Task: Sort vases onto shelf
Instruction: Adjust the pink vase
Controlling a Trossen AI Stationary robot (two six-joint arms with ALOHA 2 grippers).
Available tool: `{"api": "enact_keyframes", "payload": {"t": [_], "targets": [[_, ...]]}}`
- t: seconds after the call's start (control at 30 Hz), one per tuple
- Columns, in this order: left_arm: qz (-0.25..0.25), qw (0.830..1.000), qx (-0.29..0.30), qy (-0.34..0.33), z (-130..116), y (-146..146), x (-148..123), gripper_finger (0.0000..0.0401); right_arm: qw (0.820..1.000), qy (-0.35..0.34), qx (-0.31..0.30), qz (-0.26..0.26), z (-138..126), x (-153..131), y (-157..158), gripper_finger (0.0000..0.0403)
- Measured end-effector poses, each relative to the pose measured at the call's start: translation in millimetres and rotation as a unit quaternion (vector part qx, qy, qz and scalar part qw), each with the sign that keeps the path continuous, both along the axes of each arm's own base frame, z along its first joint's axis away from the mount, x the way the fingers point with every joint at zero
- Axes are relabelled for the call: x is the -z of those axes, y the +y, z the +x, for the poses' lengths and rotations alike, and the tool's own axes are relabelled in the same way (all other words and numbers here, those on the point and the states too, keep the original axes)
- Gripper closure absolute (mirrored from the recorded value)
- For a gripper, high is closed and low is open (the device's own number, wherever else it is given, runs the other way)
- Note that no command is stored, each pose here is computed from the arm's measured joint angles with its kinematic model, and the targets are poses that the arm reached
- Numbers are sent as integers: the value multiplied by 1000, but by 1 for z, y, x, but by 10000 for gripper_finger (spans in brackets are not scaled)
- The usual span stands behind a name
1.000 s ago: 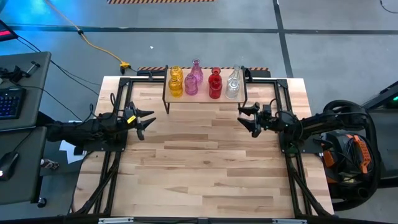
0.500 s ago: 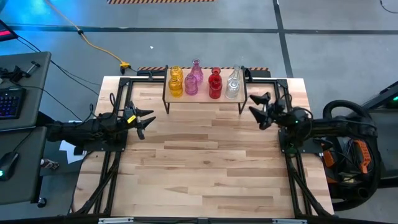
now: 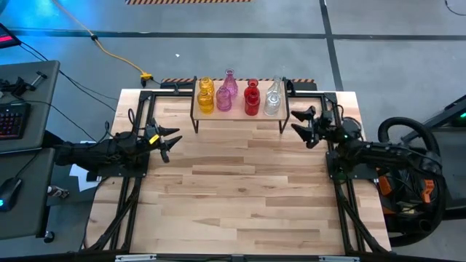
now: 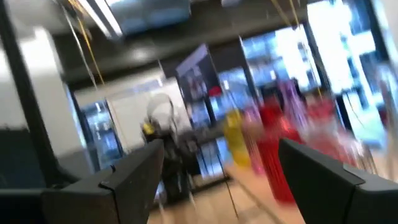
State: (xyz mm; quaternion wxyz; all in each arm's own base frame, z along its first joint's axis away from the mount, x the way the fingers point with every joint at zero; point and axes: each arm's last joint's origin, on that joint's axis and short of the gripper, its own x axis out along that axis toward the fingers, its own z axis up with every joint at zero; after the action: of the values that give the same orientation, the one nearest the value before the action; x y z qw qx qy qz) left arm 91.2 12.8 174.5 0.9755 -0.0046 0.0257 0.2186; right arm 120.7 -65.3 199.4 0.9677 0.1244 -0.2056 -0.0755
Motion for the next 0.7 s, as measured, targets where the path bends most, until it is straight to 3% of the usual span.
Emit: {"api": "enact_keyframes", "payload": {"t": [0.13,0.4,0.7], "targets": [[0,1000,-1,0,0,0,0,256,997,68,13,29,1,14,-8,100],[0,1000,-1,0,0,0,0,256,996,83,7,6,-1,15,-10,100],[-1,1000,-1,-1,0,0,0,256,999,1,6,-47,-7,-3,-6,100]]}}
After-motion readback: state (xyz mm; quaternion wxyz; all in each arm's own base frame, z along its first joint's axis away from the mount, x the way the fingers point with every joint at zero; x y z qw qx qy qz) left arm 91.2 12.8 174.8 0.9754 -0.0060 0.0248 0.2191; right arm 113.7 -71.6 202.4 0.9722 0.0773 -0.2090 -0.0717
